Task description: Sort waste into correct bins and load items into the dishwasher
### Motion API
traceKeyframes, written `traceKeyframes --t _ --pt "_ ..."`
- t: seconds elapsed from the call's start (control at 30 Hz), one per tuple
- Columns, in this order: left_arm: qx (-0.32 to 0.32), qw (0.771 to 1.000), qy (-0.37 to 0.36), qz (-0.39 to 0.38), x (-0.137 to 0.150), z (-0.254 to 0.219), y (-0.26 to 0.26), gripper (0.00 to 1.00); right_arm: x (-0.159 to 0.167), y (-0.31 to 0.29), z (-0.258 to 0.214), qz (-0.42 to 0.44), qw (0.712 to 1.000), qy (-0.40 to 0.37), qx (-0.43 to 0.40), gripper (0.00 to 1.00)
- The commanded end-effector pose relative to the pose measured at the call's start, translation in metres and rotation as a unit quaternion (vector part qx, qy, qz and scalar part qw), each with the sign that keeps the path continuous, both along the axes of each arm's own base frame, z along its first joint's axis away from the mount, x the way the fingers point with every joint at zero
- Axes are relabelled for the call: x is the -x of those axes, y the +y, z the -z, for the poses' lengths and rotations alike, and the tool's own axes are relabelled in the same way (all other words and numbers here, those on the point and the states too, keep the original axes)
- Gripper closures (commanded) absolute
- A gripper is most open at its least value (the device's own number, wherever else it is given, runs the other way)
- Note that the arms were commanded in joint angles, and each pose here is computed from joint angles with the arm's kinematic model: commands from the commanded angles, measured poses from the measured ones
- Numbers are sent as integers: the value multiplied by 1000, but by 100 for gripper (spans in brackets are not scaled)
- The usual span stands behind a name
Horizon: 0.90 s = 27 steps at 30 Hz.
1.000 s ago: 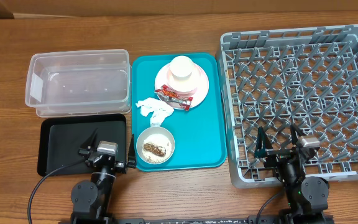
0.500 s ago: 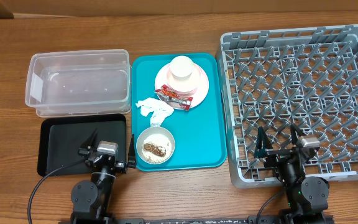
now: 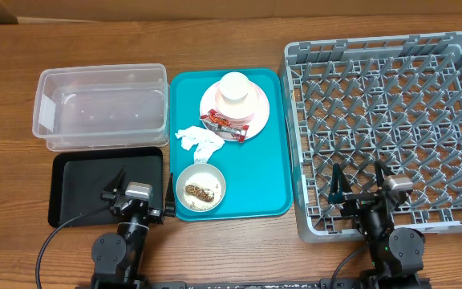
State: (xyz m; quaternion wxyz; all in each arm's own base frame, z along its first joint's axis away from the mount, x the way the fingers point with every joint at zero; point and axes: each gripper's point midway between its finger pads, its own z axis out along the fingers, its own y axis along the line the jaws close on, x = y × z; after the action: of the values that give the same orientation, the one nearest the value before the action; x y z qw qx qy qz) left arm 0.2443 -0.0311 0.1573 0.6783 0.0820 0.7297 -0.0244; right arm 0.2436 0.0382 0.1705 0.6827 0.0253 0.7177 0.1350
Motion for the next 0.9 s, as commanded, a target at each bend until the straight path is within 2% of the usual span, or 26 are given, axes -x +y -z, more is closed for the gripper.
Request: traceKeyframes --t 0.0,0.17,0.27,0.33,0.47,0.6,0.7,0.87 --pt "-1 1000 -3 0 0 0 0 0 0 0 1 0 1000 -4 -1 0" --pt "18 1000 -2 10 1 -1 -3 0 0 0 1 1 1000 -4 -1 0" --pt "27 997 -5 74 6 -5 -25 0 0 0 1 1 1000 -4 -1 0" --pt "53 994 0 98 10 -9 -33 0 0 0 1 1 1000 -4 -1 0" --pt "126 987 -3 97 14 -33 -34 0 0 0 1 1 1000 -4 -1 0" --pt "149 981 -12 123 26 -69 -41 0 0 0 1 1 1000 -4 -1 0" --pt "162 973 8 162 38 -91 -54 0 0 0 1 1 1000 -4 -1 0" --pt "166 963 81 198 47 -124 -68 0 0 0 1 0 1000 -4 -1 0"
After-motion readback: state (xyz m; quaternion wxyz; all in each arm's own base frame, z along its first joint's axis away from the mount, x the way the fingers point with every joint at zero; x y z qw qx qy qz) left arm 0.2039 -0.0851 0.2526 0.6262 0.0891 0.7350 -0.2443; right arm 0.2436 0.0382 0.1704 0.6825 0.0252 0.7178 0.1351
